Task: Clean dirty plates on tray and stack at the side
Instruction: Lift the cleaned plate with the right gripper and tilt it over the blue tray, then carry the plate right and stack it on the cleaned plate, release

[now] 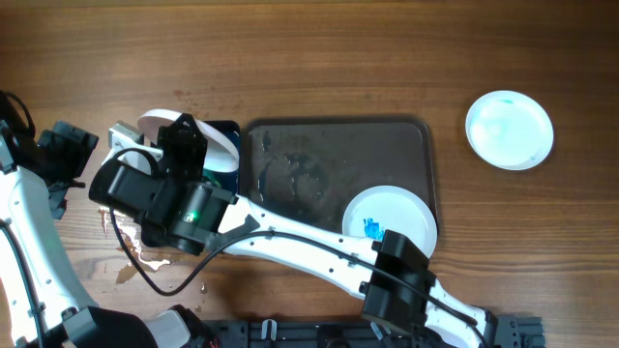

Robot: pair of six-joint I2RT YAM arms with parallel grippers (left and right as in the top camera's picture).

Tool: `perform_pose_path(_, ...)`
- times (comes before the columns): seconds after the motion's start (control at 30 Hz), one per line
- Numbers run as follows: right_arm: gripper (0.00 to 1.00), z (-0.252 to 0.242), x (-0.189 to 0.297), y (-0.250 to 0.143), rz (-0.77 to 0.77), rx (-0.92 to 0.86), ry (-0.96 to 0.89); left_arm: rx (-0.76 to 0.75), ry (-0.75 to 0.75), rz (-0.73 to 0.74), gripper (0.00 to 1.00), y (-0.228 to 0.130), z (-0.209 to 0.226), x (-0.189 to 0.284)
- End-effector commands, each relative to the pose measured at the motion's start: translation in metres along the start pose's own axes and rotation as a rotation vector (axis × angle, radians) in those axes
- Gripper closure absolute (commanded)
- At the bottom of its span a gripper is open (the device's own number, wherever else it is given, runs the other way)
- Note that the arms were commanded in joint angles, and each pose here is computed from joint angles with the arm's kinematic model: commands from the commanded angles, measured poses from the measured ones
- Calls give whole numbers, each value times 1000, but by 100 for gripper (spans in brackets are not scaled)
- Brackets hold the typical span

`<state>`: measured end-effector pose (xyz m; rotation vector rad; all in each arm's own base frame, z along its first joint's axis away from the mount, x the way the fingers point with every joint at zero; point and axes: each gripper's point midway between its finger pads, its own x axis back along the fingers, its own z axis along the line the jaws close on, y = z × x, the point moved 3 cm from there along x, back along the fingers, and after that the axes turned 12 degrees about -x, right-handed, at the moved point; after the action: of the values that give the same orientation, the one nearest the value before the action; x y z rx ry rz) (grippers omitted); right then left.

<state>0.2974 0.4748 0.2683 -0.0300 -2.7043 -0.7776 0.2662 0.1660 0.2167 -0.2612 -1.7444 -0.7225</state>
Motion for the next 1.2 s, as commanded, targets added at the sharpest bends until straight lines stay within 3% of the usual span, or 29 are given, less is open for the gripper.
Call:
perform_pose_path(0.0,96,-16,4,9,-16,0,-48,21,3,16,0,-2,1,-3)
perform_pose_path(0.17,96,-7,-1,2,-3,-72,21,21,3,16,0,-2,1,-3)
perform_pose_path(0.3,96,43,-18,-34,180,-455,480,21,3,18,0,-3,1,-3)
perform_pose_path(0.43,96,2,-51,-59,295,-680,513,17,-13,24,0,-4,-2,-3)
perform_pose_path(0.6,95,-99,-76,-108,440,-1049,680,-69,-37,48,0,-16,-28,-6)
perform_pose_path(0.73,96,-162,-114,-222,720,-1240,588,-205,-55,115,0,-42,-66,-19)
perform_pose_path(0.77,96,-186,-120,-269,815,-1293,516,-246,-56,139,0,-51,-77,-25)
perform_pose_path(0.9,95,-236,-120,-380,1018,-1450,352,-337,-60,184,0,-71,-102,-39)
perform_pose_path(1.0,96,-242,-109,-468,1197,-1571,257,-371,-66,193,0,-78,-113,-45)
perform_pose_path(1.17,95,-212,-98,-554,1350,-1697,174,-372,-70,189,0,-78,-114,-45)
